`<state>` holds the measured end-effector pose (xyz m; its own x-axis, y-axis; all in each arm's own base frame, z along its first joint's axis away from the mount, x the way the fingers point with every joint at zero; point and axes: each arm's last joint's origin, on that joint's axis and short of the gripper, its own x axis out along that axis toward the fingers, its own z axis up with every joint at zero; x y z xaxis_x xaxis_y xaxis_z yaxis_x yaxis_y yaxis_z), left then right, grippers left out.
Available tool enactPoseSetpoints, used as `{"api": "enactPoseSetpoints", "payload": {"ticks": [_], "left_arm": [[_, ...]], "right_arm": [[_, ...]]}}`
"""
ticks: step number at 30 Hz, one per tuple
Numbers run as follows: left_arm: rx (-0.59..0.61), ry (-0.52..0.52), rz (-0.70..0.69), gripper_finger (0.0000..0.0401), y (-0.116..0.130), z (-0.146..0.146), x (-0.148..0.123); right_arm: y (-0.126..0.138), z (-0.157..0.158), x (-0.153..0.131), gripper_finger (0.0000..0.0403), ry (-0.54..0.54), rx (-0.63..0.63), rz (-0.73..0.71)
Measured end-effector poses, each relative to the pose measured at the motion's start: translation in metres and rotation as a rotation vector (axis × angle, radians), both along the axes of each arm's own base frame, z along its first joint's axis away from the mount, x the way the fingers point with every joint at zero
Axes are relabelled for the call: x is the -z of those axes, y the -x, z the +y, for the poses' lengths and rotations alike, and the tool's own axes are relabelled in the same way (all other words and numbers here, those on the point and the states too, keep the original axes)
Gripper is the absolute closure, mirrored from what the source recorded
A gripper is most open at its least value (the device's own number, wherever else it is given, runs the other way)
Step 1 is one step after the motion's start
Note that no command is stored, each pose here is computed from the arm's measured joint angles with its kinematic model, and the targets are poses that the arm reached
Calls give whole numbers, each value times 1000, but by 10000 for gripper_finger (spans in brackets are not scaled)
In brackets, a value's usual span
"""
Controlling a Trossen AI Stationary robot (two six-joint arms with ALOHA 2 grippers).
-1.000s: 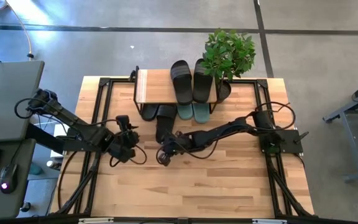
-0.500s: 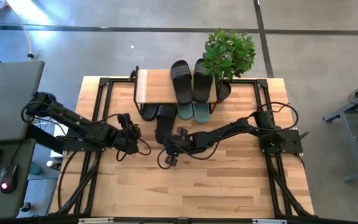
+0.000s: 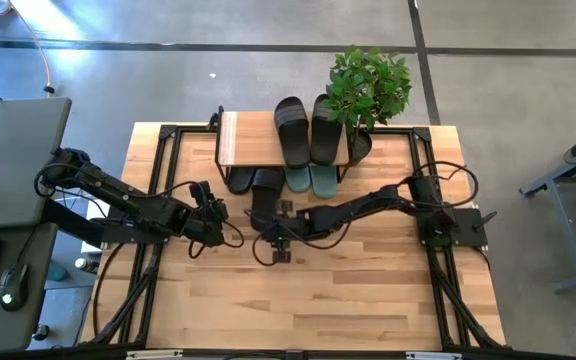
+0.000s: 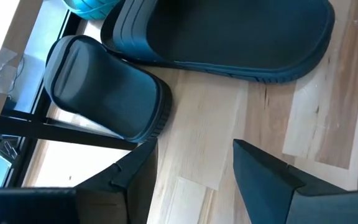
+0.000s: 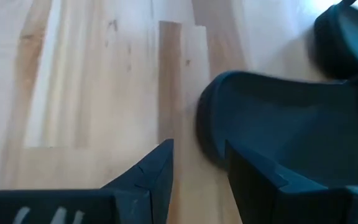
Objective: Pick and place slides into the shelf
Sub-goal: Put the black slipper under the shelf
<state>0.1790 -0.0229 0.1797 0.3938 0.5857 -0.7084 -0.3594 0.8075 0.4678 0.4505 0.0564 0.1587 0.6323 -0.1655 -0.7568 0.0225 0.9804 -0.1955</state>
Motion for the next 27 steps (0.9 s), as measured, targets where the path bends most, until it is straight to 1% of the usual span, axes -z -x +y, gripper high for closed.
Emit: {"api": "enactPoseSetpoints", "payload": {"ticks": [4,6,8,11,17,21,25,27], "left_arm": [[0,0,0,208,0,0,0],[0,0,1,208,0,0,0],[0,-1,3,208,0,0,0],[0,-2,4,208,0,0,0],[-1,-4,5,208,0,0,0],[10,-12,14,208,1,0,0],[11,-12,14,208,1,0,0],[11,-12,14,208,1,0,0]], "right_arm": [[-2,-5,-1,267,56,-24,-6],[-2,-9,-1,267,62,-23,-2],[-3,-13,-1,267,54,-18,-6],[-3,-15,-1,267,24,-50,-3],[-7,-14,9,267,10,-64,-3],[-8,-14,20,267,13,-58,15],[-10,-14,25,267,16,-55,13],[-10,-15,25,267,35,-37,13]]}}
